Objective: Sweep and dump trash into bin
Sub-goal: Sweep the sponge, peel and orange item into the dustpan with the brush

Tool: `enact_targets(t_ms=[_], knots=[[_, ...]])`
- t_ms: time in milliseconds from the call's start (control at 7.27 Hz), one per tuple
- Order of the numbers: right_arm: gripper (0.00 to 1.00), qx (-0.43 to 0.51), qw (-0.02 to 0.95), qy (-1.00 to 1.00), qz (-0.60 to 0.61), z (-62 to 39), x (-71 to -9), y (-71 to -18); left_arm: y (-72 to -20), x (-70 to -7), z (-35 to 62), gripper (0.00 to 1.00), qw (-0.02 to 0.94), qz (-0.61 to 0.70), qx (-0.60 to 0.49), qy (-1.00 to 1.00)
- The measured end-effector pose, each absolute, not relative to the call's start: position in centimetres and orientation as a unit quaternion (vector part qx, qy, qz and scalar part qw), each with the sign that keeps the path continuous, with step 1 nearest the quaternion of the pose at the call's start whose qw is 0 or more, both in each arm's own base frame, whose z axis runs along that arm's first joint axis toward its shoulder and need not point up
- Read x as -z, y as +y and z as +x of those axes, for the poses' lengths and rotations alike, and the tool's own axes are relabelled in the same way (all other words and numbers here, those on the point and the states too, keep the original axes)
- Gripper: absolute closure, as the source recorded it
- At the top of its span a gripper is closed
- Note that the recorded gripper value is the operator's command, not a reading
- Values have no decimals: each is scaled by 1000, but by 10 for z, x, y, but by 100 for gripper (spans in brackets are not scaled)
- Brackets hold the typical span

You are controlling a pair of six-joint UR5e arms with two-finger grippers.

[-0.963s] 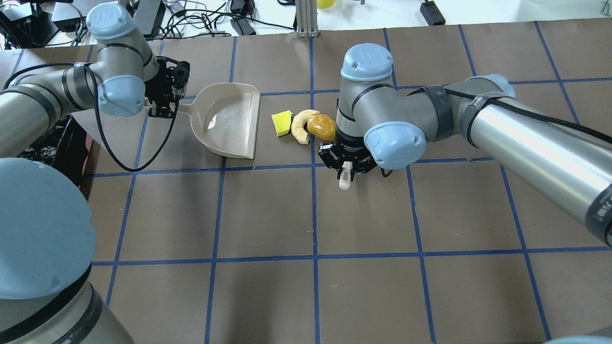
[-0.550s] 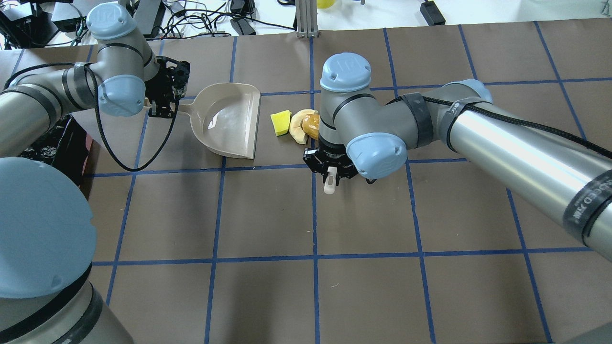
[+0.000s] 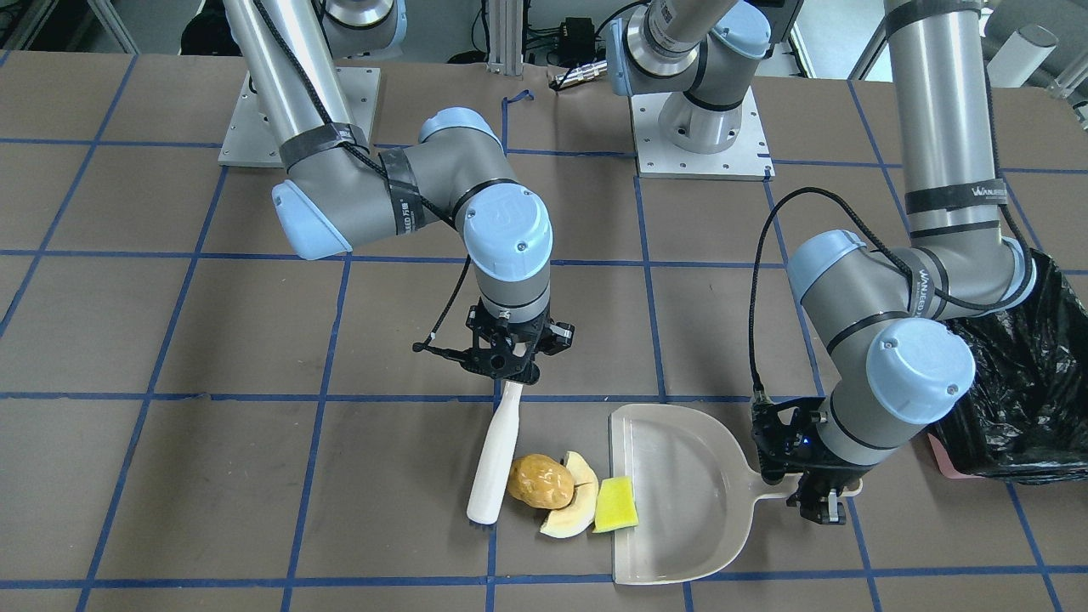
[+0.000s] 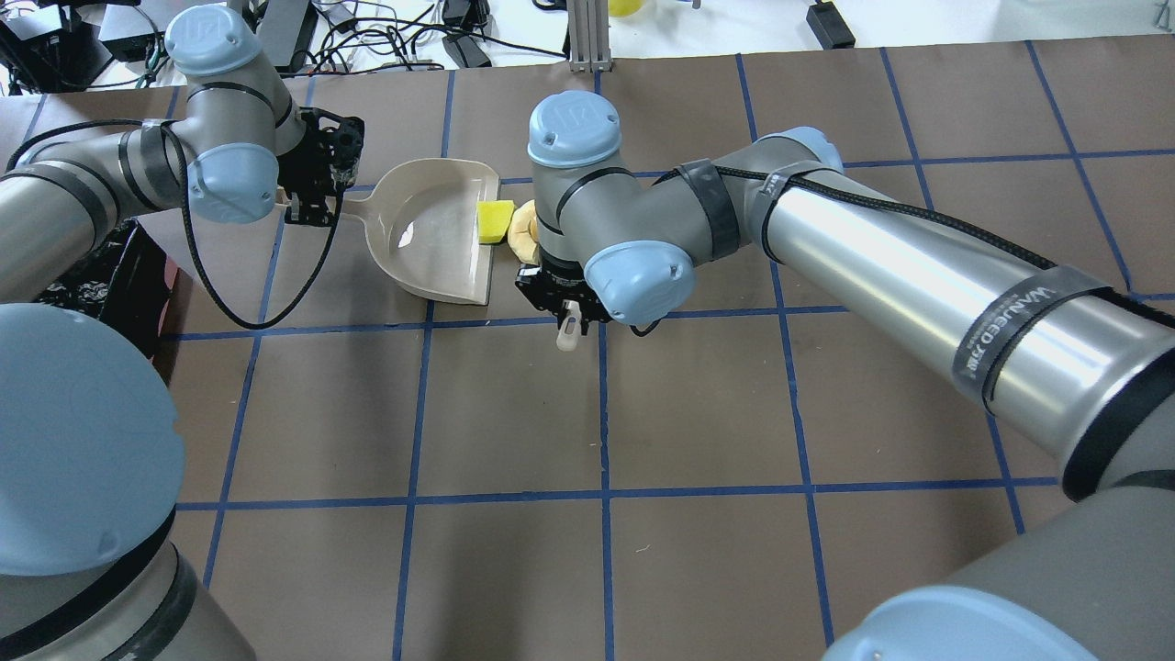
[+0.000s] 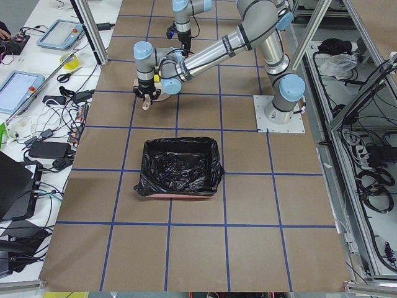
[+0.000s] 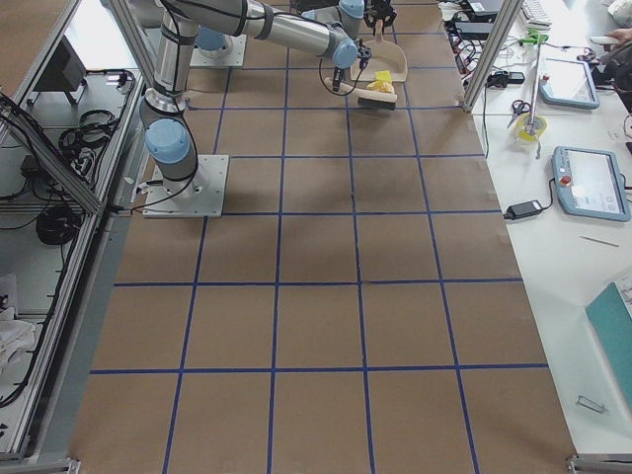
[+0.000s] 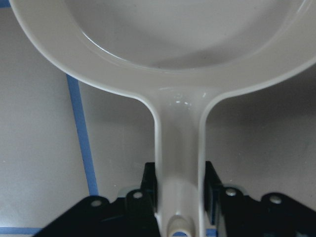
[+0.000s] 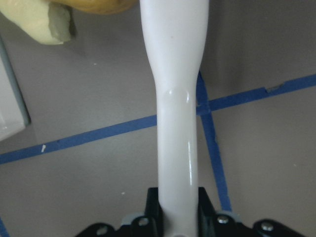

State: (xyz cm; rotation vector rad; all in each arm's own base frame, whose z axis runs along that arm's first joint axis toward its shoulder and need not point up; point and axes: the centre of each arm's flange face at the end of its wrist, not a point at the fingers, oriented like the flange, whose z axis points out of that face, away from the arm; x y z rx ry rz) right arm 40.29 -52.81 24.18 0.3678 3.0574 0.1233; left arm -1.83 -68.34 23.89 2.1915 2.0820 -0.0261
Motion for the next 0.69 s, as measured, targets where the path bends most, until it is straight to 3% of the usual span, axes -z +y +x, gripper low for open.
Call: enact_targets(t_ms=[688], knots=[[100, -22, 50, 991, 123, 465, -243, -540, -683, -241, -18, 100, 61, 724, 10, 687]])
